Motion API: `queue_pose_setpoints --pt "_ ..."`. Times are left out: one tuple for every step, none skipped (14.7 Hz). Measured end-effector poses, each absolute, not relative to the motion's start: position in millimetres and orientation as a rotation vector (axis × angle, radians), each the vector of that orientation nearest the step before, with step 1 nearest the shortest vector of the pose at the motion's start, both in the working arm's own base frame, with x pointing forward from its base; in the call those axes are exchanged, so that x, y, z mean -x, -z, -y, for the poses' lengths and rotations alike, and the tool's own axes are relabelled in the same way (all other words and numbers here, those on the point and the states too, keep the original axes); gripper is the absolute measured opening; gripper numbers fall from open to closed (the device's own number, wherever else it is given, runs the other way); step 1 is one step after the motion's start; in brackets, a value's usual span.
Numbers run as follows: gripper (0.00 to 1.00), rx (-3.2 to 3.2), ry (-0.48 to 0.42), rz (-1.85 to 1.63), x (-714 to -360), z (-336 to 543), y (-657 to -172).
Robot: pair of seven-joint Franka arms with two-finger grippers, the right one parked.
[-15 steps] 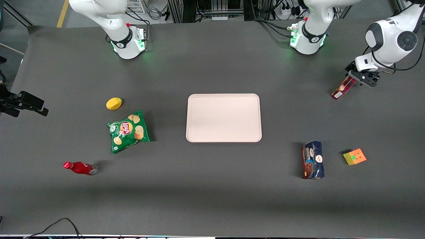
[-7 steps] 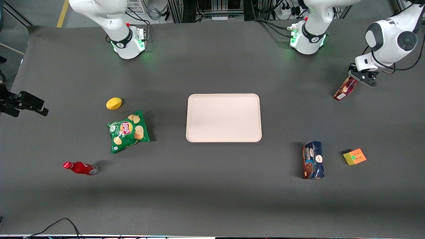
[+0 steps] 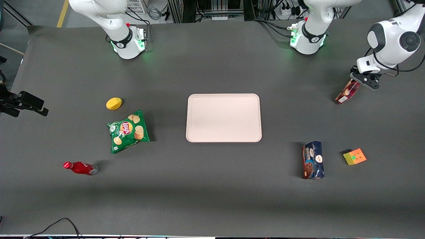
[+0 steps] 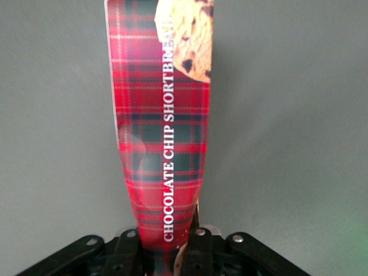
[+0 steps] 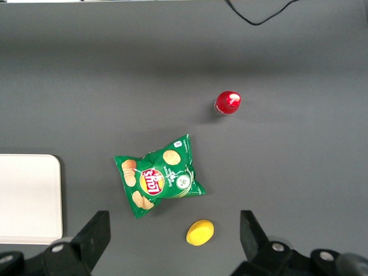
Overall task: Place red cookie box on tray
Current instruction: 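Lift the box and carry it with the left gripper to the tray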
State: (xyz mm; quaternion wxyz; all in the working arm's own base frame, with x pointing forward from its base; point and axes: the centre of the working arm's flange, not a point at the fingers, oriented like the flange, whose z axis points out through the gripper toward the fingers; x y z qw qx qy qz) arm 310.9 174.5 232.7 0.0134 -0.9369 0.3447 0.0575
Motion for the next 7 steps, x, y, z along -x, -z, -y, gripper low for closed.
queue_pose_setpoints --pt "0.25 2.916 -0.180 -1.065 -320 -168 -242" --pt "0.25 2.920 -0.170 -1.051 -330 -159 -253" --pt "0.25 2.936 -0.153 -1.037 -341 -147 -265" --pt "0.25 2.967 -0.144 -1.026 -354 -131 -280" --pt "0.25 3.000 -0.149 -1.026 -369 -112 -297" --pt "0.25 3.022 -0.161 -1.029 -385 -91 -318" --pt "0.25 3.029 -0.175 -1.021 -401 -69 -343"
